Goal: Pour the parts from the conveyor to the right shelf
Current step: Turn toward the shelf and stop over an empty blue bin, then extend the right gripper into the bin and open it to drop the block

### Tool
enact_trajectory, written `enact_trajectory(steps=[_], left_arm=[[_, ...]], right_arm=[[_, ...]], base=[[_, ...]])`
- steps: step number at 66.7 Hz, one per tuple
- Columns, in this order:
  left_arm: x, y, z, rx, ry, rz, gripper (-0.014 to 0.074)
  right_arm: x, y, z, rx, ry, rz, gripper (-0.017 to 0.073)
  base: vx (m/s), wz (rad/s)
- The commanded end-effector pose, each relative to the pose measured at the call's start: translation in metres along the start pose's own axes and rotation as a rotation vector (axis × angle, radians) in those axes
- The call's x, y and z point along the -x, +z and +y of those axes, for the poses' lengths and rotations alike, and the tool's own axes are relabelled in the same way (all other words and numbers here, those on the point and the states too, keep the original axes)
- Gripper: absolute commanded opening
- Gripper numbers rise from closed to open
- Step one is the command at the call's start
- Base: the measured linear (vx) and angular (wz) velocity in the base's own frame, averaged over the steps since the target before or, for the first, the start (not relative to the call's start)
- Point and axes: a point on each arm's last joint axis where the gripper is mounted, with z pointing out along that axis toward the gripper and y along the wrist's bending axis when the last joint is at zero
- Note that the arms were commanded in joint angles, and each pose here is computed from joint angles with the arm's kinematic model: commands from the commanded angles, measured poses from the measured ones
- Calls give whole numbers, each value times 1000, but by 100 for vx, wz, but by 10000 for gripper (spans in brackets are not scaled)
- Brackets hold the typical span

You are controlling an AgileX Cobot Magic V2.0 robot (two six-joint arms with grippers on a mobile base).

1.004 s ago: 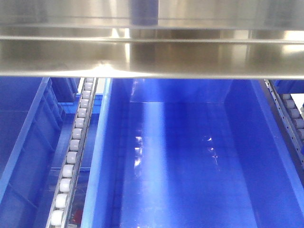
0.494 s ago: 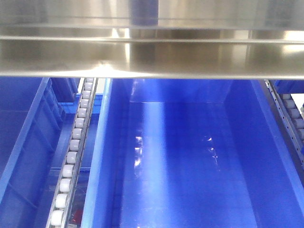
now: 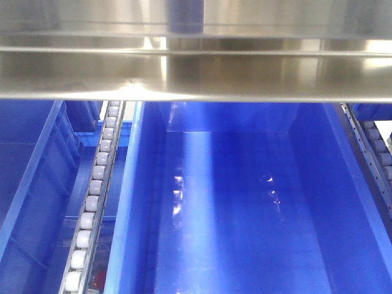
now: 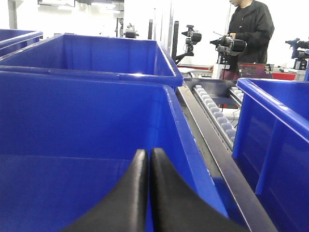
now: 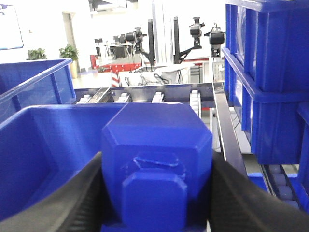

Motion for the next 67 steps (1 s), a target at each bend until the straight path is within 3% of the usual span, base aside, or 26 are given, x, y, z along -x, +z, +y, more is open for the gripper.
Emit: enact_trajectory(steps=[1, 13, 31, 41, 51, 67], left_arm=[[-1, 0, 0, -14, -16, -61, -6], [-1, 0, 0, -14, -16, -61, -6], [-1, 0, 0, -14, -16, -61, -6], [-1, 0, 0, -14, -16, -61, -6], [-1, 0, 0, -14, -16, -61, -6], [-1, 0, 0, -14, -16, -61, -6]], right_arm=[[26, 11, 1, 0, -25, -28, 4], [34, 40, 10, 84, -55, 81, 9], [42, 101, 44, 254, -144, 370, 15], [40, 144, 65, 300, -186, 501, 18], [24, 185, 79, 295, -210, 681, 22], [-1, 237, 95, 230, -120, 935, 31]], base=[[0, 0], [0, 0], [0, 0], [0, 0], [0, 0], [0, 0]])
